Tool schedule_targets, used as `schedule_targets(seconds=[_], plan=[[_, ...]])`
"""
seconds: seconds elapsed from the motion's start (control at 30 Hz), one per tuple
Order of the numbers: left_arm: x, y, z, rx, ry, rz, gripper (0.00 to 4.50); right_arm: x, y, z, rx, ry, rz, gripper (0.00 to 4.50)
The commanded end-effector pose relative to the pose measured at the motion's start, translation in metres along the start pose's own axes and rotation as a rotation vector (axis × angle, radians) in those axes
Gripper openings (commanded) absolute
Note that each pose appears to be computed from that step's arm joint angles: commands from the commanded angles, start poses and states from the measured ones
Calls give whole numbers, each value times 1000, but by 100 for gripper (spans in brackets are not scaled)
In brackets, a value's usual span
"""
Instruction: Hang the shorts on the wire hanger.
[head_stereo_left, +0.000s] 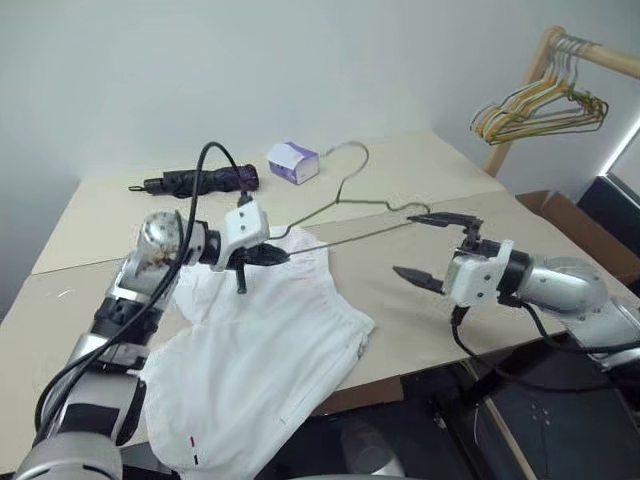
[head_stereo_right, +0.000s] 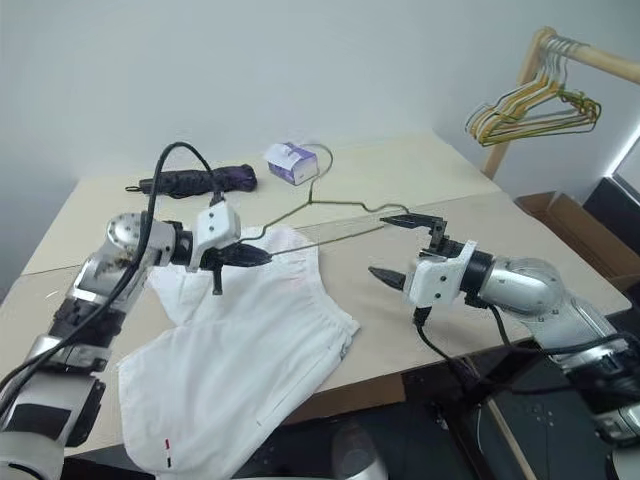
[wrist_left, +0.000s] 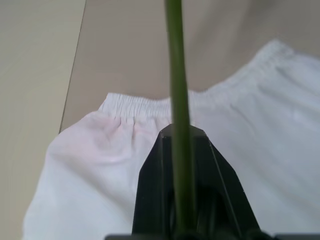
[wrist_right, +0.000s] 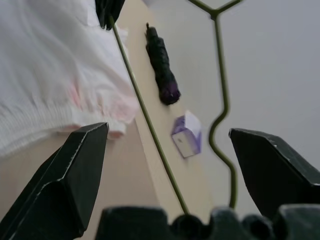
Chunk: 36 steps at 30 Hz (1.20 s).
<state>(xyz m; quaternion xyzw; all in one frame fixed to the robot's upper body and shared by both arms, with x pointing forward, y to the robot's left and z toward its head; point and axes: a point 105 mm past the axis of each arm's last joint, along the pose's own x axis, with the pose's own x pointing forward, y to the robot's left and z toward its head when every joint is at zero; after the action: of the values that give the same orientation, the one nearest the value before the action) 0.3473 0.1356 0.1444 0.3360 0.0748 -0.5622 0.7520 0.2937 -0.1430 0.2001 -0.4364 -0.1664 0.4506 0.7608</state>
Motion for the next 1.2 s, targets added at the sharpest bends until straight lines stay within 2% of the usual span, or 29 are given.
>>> schedule_targets(seconds=[0.03, 0.2, 0.5, 0.7, 0.87, 1.07, 1.2], plan=[[-7, 3, 24, 107, -101, 40, 0, -11, -17, 15, 169, -7, 38, 448], [-11, 0, 27, 81, -110, 8, 0, -22, -18, 8, 290, 138, 192, 448], [-19, -2, 29, 93, -73, -51, 0, -23, -15, -13, 367, 441, 301, 448], [-20, -7, 28, 105, -54, -100, 0, -7, -21, -19, 375, 501, 283, 448], [-15, -9, 18, 140, 71, -150, 0, 7, -24, -9, 361, 551, 356, 448], [-4, -3, 21, 149, 97, -140, 0, 11, -11, 0, 363, 605, 484, 448], [-1, -2, 24, 149, 85, -140, 0, 18, 0, -12, 372, 666, 494, 448]])
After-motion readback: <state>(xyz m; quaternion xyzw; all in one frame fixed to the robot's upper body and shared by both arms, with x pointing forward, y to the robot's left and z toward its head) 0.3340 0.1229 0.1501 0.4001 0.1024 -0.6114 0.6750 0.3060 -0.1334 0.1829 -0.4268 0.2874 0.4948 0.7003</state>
